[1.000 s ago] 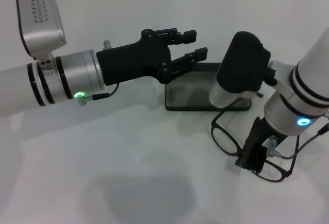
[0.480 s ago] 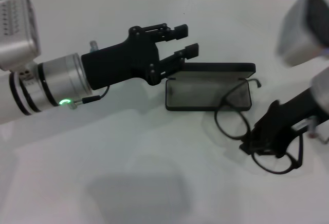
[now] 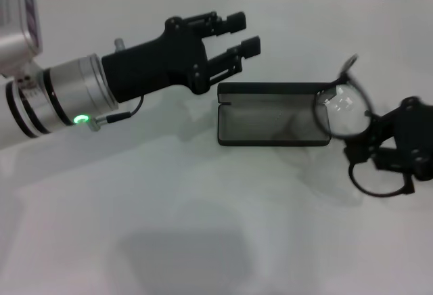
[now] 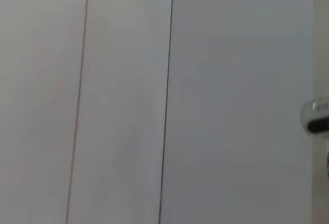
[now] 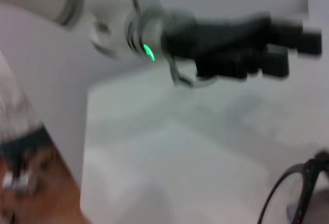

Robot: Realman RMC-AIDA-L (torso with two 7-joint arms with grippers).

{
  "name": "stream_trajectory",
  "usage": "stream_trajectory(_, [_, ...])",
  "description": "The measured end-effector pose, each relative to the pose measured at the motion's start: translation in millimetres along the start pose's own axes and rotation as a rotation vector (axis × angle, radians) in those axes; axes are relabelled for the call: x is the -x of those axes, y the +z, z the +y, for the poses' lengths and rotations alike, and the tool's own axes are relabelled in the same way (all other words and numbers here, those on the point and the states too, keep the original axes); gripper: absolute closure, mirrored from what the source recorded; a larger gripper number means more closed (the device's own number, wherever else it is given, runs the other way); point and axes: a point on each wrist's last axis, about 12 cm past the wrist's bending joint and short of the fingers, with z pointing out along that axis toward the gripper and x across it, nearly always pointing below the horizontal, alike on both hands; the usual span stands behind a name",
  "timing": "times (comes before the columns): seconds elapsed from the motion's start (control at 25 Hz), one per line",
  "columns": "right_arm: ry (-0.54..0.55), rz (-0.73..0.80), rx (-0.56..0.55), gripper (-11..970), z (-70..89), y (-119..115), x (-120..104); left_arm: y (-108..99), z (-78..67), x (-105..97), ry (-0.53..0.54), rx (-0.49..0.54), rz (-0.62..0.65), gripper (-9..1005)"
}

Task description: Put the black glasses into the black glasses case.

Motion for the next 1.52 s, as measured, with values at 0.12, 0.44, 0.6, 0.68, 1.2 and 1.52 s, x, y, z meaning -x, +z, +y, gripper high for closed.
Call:
stream_trajectory(0.12, [-0.08, -0.152, 0.021, 852, -0.1, -12.9, -18.5, 2.1, 3.0, 8.1, -0.019, -0.026, -0.018, 541])
stream_trajectory(0.44, [-0.31, -0.379, -0.001, 852, 5.0, -15.4, -49.5, 19.7, 7.3, 33.5, -0.067, -0.175, -0.035, 541])
stream_trajectory(0.6, [-0.436, -0.417, -0.046, 852, 0.9, 2.7, -60.3, 39.7, 9.8, 45.8, -0.11, -0.254, -0.004, 542])
stream_trajectory(0.68, [-0.464, -0.411, -0.052, 853, -1.8, 10.9, -61.2, 49.2, 9.8, 50.3, -0.117, -0.292, 0.02, 542])
stream_trajectory(1.2, [-0.675, -0.289, -0.058, 853, -10.4, 39.9, -56.9, 97.8, 3.5, 56.1, -0.157, -0.404, 0.189, 542])
stream_trajectory(1.52, [-0.784, -0.344, -0.102, 853, -6.1, 35.2, -56.8, 99.5, 7.0, 48.5, -0.222, -0.365, 0.288, 542])
